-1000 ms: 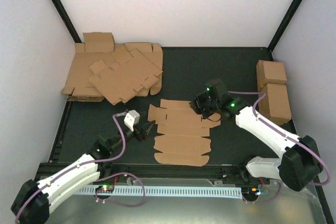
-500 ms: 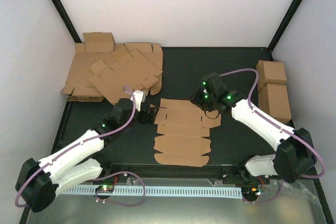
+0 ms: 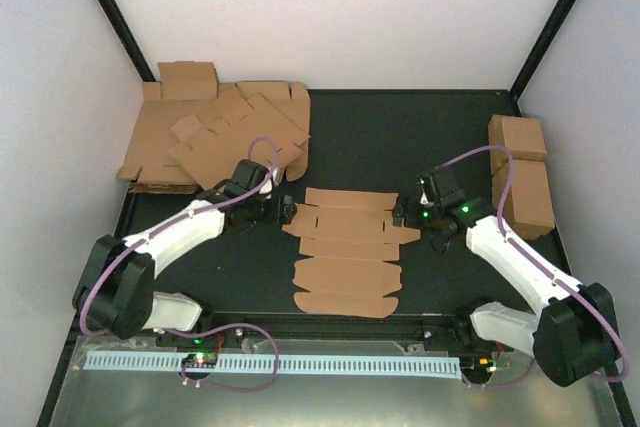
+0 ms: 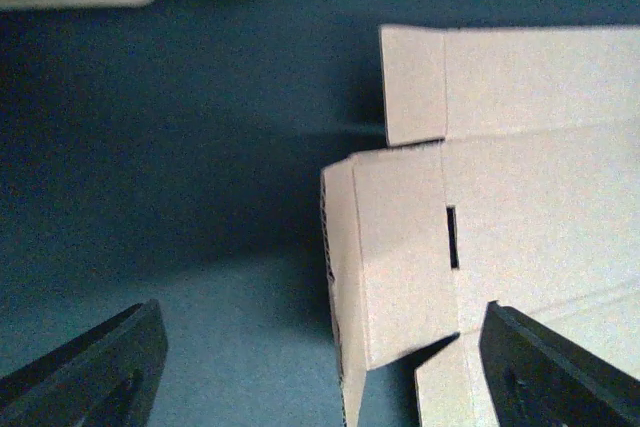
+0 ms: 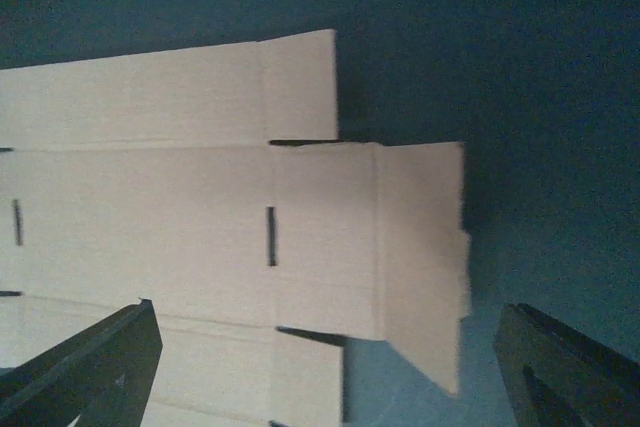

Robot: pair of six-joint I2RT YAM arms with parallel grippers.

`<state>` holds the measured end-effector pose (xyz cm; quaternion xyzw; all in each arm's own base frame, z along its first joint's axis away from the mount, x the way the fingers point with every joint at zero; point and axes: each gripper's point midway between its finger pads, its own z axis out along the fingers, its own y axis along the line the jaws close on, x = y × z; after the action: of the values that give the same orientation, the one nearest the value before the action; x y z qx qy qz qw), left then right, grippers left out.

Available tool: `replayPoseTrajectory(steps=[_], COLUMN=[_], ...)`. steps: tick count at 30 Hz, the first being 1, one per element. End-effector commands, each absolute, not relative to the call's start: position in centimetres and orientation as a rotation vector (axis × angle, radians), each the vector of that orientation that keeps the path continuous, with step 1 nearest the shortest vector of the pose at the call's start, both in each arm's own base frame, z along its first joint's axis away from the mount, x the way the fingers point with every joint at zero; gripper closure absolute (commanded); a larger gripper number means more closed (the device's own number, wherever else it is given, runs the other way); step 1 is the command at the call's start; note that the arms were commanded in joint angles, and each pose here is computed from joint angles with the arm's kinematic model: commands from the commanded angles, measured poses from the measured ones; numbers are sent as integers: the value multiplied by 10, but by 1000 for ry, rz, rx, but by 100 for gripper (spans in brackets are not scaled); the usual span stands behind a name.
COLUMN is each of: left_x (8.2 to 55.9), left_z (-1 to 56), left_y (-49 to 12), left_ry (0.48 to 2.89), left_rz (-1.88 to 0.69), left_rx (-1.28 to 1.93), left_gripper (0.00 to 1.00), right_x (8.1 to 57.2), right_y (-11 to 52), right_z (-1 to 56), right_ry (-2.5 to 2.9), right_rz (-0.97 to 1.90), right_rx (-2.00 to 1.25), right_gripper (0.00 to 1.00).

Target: Fold the paper box

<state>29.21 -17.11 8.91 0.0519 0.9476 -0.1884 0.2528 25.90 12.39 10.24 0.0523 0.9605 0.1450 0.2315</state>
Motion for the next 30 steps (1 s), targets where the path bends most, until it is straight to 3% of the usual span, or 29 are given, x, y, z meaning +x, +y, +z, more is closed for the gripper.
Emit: replayPoseTrajectory(steps=[1, 10, 12, 14, 15, 21, 26, 30], left_x=[292, 304, 306, 309, 309, 309, 306, 289], left_z=[91, 65, 60, 58, 57, 76, 114, 136], left_y=[-186, -192, -194, -199, -201, -213, -211, -224], left_ry=[2604, 2672, 2685, 2682, 2682, 2509, 2260, 2077], left_rz=[-610, -594, -597, -613, -621, -680, -649, -716], left_rx=[196, 209, 232, 277, 302, 455, 514, 666], left_gripper=[16, 47, 63, 93, 98, 98, 98, 98], right_x=[264, 275, 278, 281, 282, 306, 297, 297], right_y=[95, 102, 113, 128, 135, 177, 212, 225], right_z=[99, 115, 127, 140, 146, 185, 197, 200], right_ry=[2617, 2557, 2516, 2476, 2459, 2384, 2280, 2250], right_rz=[234, 363, 431, 511, 553, 656, 602, 578], right_rx=[163, 82, -8, -115, -156, -347, -748, -869], right_gripper=[5, 7, 7, 7, 7, 16, 13, 13])
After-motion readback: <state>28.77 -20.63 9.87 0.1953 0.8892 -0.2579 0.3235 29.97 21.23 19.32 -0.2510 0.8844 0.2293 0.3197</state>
